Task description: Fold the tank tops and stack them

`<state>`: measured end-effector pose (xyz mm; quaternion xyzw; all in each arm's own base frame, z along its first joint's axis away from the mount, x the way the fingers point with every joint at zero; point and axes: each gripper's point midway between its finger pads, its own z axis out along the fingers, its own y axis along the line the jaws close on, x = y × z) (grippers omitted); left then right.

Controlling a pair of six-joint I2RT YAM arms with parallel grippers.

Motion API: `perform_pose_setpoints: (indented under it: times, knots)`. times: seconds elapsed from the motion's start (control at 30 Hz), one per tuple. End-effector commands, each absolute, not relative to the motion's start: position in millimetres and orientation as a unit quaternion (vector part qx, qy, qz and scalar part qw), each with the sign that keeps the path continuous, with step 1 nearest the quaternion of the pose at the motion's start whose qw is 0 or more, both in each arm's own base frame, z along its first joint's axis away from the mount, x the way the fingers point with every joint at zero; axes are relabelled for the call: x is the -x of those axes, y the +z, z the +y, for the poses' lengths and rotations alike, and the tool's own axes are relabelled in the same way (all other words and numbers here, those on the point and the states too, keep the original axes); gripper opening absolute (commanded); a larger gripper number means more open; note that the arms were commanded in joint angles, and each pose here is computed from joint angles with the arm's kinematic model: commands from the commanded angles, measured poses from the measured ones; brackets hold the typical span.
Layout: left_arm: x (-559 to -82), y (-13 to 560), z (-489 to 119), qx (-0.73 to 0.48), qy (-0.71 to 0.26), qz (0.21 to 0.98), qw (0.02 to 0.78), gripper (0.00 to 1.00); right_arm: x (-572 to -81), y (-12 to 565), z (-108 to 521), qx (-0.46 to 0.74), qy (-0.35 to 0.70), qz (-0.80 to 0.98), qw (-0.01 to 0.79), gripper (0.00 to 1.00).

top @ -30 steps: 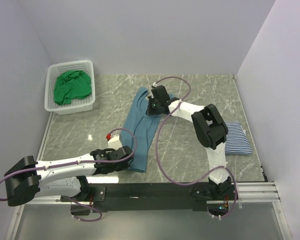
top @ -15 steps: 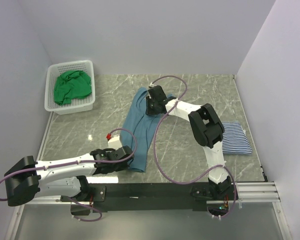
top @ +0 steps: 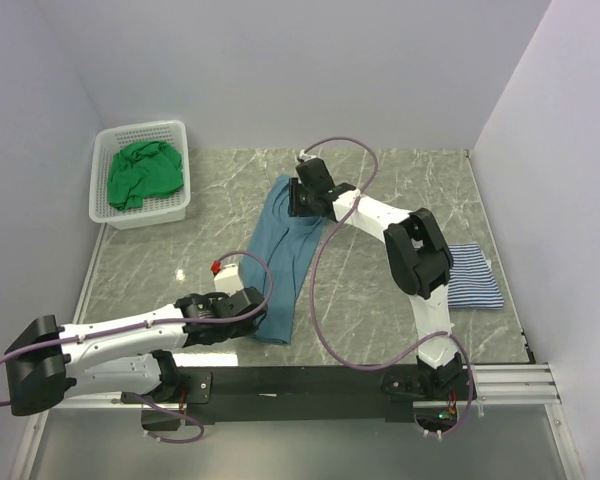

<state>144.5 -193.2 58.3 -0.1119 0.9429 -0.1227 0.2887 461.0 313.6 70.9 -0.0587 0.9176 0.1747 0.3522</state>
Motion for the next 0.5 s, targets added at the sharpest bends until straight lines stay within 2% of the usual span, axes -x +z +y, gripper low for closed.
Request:
perform_pose_setpoints:
  times: [0.0,0.1,0.33,0.47]
  knots:
    - [-155,83,-198,0.115,-0.137,0.932,0.315,0.26,-475,132,305,0.046,0.178,0.896,0.405,0.46]
    - [-160,98,-216,0.09,-0.174,0.926,0.324,0.25,-476,128,273,0.002,0.135,0.906,0.401,0.46]
    - [-158,98,-258,0.035,-0.205,0.932,0.295,0.12,-472,100,197,-0.088,0.085,0.918,0.377,0.45]
    - [-157,87,-268,0.022,-0.206,0.937,0.283,0.06,-473,84,190,-0.09,0.088,0.92,0.37,0.38]
